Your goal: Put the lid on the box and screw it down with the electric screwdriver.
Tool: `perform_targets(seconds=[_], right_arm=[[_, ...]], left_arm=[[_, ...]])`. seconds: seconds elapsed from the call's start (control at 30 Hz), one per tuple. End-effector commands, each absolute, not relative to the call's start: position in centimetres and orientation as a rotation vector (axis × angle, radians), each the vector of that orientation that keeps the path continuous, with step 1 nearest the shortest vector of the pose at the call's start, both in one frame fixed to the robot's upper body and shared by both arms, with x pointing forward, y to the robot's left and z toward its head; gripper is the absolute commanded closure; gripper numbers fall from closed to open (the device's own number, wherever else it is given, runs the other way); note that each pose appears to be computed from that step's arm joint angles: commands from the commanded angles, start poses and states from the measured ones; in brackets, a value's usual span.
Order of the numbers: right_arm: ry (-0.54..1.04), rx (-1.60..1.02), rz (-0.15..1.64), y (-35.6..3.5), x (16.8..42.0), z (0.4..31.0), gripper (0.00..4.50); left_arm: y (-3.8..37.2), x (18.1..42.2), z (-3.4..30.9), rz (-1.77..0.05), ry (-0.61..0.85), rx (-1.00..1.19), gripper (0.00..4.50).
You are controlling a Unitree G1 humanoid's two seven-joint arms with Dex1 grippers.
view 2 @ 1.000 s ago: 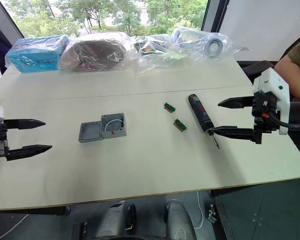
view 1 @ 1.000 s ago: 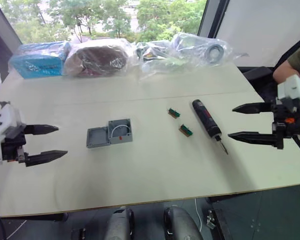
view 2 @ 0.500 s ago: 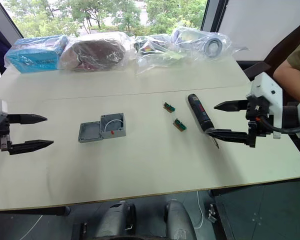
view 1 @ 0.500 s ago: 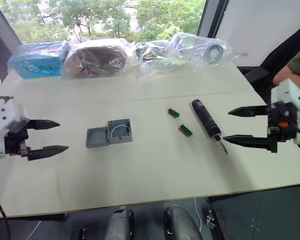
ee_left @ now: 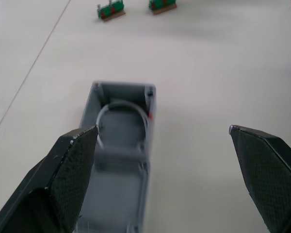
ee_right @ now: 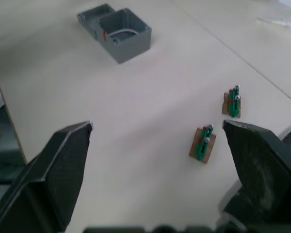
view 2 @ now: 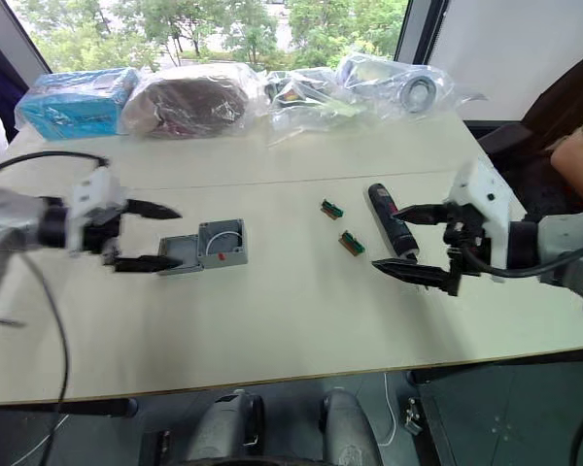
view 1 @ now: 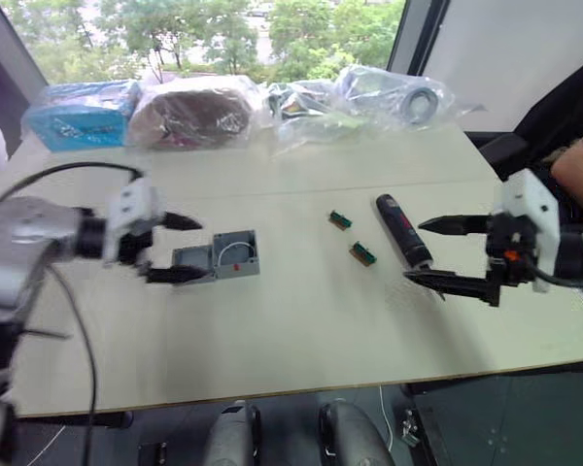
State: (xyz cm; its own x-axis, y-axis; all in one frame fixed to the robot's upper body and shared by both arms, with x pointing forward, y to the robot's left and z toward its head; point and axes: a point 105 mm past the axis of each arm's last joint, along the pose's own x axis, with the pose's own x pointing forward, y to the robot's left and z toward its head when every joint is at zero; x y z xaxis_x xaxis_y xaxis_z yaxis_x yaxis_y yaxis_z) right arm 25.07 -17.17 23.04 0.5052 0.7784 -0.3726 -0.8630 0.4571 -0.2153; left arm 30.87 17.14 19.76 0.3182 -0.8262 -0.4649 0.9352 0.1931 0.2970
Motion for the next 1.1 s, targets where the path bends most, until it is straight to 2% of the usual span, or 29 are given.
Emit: perform_targets(seconds=[0.03, 0.17, 0.3, 0.6, 0.63, 0.67, 0.77, 0.83, 0.87, 0.9, 0.97, 1.0, 1.1], right_arm=[[0.146, -0.426, 1.016, -15.4, 25.2, 23.9, 0.00], [0.142, -0.427, 1.053, -14.4, 24.6, 23.8, 0.00], [0.152, -0.440, 1.047, -14.3, 24.2, 23.4, 0.00], [0.149, -0.442, 1.015, -14.4, 24.0, 23.4, 0.00], [0.148, -0.441, 1.013, -14.4, 24.1, 23.4, 0.00], [0.147, -0.442, 1.010, -14.4, 24.1, 23.4, 0.00], [0.146, -0.445, 0.999, -14.6, 24.2, 23.4, 0.00], [0.144, -0.444, 0.998, -14.6, 24.3, 23.5, 0.00], [0.143, -0.442, 0.999, -14.5, 24.3, 23.5, 0.00], [0.142, -0.442, 0.999, -14.5, 24.3, 23.5, 0.00], [0.141, -0.442, 0.997, -14.5, 24.4, 23.5, 0.00], [0.140, -0.442, 0.996, -14.5, 24.4, 23.5, 0.00], [0.143, -0.442, 0.995, -14.6, 24.4, 23.5, 0.00]], left_arm=[[15.5, 32.3, 17.8, -1.339, 0.254, 0.727, 0.06], [14.5, 33.1, 16.6, -1.410, 0.283, 0.762, 0.06], [14.8, 34.0, 15.1, -1.438, 0.325, 0.889, 0.06], [15.4, 34.7, 14.5, -1.458, 0.348, 0.925, 0.06], [15.2, 34.7, 14.5, -1.463, 0.341, 0.921, 0.55], [15.0, 34.7, 14.5, -1.465, 0.335, 0.913, 0.73], [14.6, 34.7, 14.6, -1.481, 0.323, 0.901, 2.08], [14.3, 34.6, 14.6, -1.501, 0.325, 0.910, 2.65], [14.1, 34.5, 14.5, -1.512, 0.324, 0.914, 3.11], [13.9, 34.5, 14.5, -1.524, 0.323, 0.917, 3.32], [13.5, 34.4, 14.4, -1.548, 0.324, 0.934, 4.19], [13.3, 34.4, 14.3, -1.560, 0.322, 0.946, 4.47], [12.0, 34.1, 14.5, -1.644, 0.297, 0.971, 4.47]])
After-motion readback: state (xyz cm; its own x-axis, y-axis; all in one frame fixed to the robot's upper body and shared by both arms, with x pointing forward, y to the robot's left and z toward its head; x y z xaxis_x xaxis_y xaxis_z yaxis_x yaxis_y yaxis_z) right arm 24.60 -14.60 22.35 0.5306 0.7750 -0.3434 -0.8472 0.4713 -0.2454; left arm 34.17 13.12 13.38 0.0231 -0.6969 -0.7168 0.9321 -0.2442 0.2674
